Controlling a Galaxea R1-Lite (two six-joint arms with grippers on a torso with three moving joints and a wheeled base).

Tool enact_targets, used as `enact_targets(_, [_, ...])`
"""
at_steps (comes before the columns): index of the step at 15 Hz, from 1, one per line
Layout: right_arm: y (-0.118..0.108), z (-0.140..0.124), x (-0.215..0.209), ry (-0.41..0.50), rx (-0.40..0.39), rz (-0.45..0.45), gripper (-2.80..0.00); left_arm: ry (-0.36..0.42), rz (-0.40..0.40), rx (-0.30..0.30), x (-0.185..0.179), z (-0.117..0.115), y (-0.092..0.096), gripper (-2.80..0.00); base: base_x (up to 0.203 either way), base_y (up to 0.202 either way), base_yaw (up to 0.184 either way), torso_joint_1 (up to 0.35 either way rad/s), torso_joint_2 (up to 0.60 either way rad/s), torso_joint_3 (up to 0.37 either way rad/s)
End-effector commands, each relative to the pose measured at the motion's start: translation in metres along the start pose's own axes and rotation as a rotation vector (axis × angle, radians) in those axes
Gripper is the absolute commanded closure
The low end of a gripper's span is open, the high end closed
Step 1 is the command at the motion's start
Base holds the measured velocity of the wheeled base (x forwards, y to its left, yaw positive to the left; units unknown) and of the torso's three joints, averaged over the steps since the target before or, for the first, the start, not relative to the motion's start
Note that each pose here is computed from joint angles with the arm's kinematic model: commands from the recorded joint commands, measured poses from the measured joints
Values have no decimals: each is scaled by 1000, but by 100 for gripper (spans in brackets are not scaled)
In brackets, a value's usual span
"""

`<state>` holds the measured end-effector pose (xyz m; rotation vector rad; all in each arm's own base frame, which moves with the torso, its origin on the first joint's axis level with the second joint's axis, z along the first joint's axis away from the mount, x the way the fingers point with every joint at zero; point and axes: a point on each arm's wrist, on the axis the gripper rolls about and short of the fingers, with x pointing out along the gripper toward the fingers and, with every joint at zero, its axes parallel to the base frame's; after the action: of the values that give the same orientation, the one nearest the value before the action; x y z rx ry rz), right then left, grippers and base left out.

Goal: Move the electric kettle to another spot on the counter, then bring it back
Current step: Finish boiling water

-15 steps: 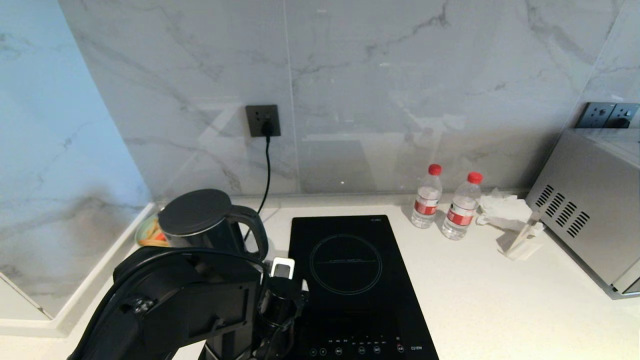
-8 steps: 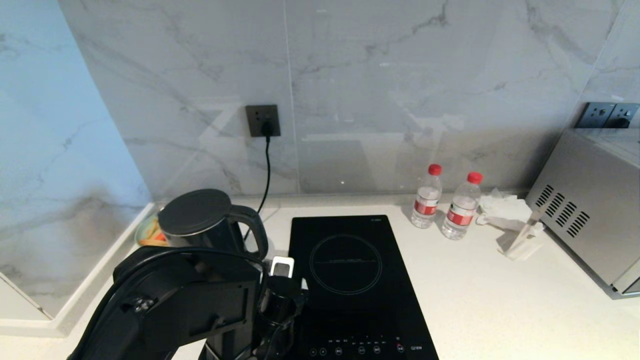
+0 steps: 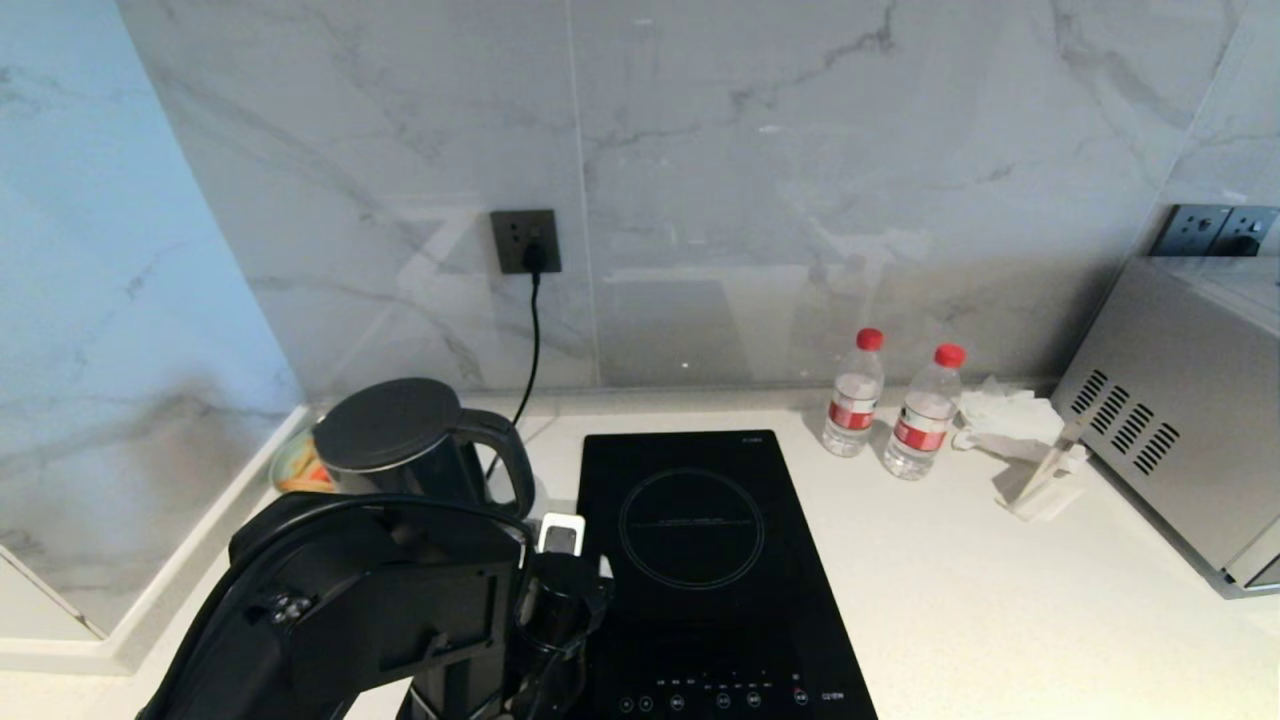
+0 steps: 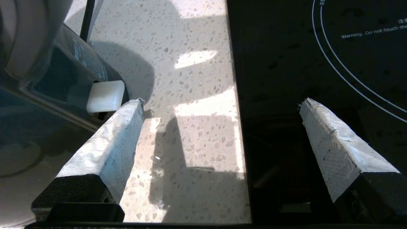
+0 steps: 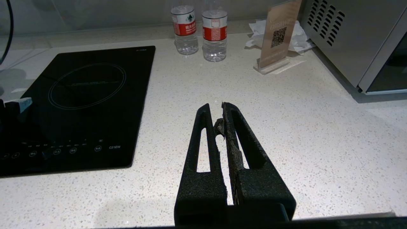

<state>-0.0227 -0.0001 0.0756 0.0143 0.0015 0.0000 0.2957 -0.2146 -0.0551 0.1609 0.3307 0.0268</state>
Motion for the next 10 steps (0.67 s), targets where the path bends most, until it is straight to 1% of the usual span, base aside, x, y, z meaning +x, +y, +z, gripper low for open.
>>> enact_targets(1, [0,0,0,0,0,-2,0,-5,0,-4,-1,0,-1,-280,0,0,0,0,0,0])
enact_targets(3, [0,0,0,0,0,-1,0,-1,-11,2,-7,-1,0,-280,0,0,0,0,0,0])
enact_targets(4, [0,0,0,-1,0,0,0,-14,-26,-1,-13,-1,-2,-280,0,0,0,0,0,0])
enact_targets(6, [0,0,0,-1,0,0,0,-21,-59,16,-30,-8,-2,-280,0,0,0,0,0,0])
enact_targets(8, [0,0,0,-1,0,0,0,10,-72,52,-40,-16,2,-280,0,0,0,0,0,0])
enact_targets(10, [0,0,0,0,0,0,0,40,-85,71,-48,-20,9,-280,0,0,0,0,0,0])
